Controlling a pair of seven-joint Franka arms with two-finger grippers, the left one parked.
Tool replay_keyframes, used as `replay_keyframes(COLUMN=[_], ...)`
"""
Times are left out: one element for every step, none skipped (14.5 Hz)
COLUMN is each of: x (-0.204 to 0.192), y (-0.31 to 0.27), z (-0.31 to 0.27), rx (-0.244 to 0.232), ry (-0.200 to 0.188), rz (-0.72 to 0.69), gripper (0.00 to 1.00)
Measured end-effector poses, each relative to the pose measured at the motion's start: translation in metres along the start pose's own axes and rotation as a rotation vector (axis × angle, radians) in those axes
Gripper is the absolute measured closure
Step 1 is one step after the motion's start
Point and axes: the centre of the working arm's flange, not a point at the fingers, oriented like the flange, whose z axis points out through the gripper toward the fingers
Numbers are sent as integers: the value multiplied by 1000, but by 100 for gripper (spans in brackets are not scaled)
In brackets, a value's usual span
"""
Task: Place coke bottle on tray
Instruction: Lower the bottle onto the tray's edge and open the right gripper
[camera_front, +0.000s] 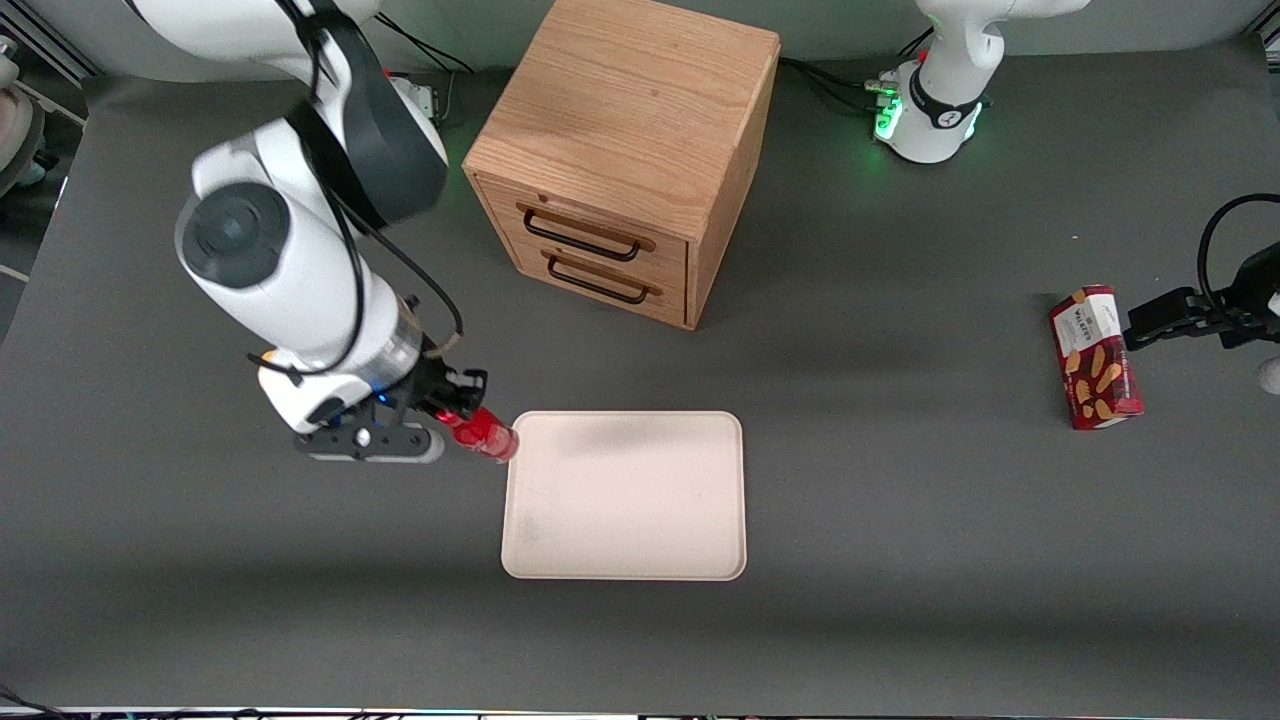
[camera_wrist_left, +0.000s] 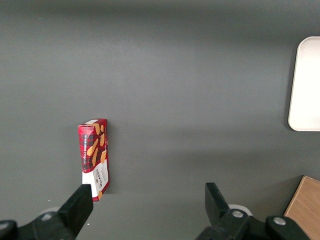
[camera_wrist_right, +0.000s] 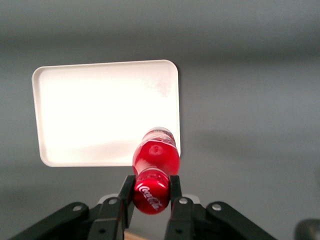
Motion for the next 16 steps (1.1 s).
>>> replay_keyframes(x=[6,13,18,23,26,28,30,31,32,32,32,32,32,33,34,34], y=[-2,-4,-5,-5,-6,-7,-7,-7,-6,-6,-5,-5,-5,-4,-3,-1], z=[20,39,57,72,85,97,108,118,128,135,142,147,151,155,158,159], rx=[-1,-1,-1,-1,-2,-2,1,3,2,1,-2,-4,-5,-8,-11,-13], ry=[0,3,6,9,9,11,17,21,22,21,17,14,12,10,8,9], rz=[2,4,7,9,10,12,15,19,21,22,23,24,24,26,28,30], gripper=[69,69,69,69,69,69,69,69,69,69,69,69,69,69,69,69])
